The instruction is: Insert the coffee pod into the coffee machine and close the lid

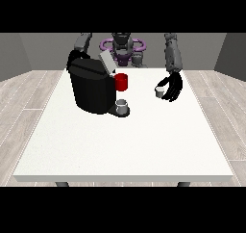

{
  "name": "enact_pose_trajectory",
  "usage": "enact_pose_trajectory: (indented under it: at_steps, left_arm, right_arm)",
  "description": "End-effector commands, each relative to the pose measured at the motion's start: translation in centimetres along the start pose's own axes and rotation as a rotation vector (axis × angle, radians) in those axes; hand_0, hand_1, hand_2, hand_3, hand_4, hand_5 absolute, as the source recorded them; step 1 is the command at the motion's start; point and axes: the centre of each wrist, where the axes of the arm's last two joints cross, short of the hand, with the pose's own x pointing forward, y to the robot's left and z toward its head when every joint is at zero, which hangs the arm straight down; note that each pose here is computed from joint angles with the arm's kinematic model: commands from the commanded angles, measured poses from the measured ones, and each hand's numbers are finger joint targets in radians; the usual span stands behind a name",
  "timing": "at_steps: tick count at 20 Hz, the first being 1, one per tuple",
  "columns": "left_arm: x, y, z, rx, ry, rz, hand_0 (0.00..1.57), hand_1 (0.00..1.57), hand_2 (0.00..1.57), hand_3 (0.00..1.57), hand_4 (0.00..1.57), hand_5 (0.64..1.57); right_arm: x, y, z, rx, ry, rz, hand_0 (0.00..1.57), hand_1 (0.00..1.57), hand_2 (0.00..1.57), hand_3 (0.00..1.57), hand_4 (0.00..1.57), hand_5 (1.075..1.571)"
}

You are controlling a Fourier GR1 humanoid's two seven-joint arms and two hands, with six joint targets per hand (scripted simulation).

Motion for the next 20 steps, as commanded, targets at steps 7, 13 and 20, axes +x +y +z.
enact_pose_trajectory:
  at_steps: [7, 13, 20]
  left_arm:
    - [-2.0, 0.8, 0.5, -0.005, 0.023, -0.16, 0.9, 0.9, 1.01, 0.78, 0.31, 1.571]
    - [0.0, 0.9, -0.7, -0.003, -0.087, -0.162, 1.27, 1.27, 1.4, 1.36, 0.51, 1.571]
    - [6.7, 2.0, -3.7, -0.098, -0.236, -0.126, 1.39, 1.39, 1.41, 1.35, 0.58, 1.571]
  right_arm:
    - [0.3, 0.6, 1.1, 0.024, 0.013, -0.01, 0.0, 0.0, 0.0, 0.0, 0.41, 1.571]
    - [-1.0, -2.2, 0.2, -0.018, 0.022, -0.038, 0.0, 0.0, 0.0, 0.0, 0.44, 1.571]
    - [-4.2, -0.9, 0.1, -0.049, 0.077, -0.044, 0.0, 0.0, 0.0, 0.0, 0.47, 1.571]
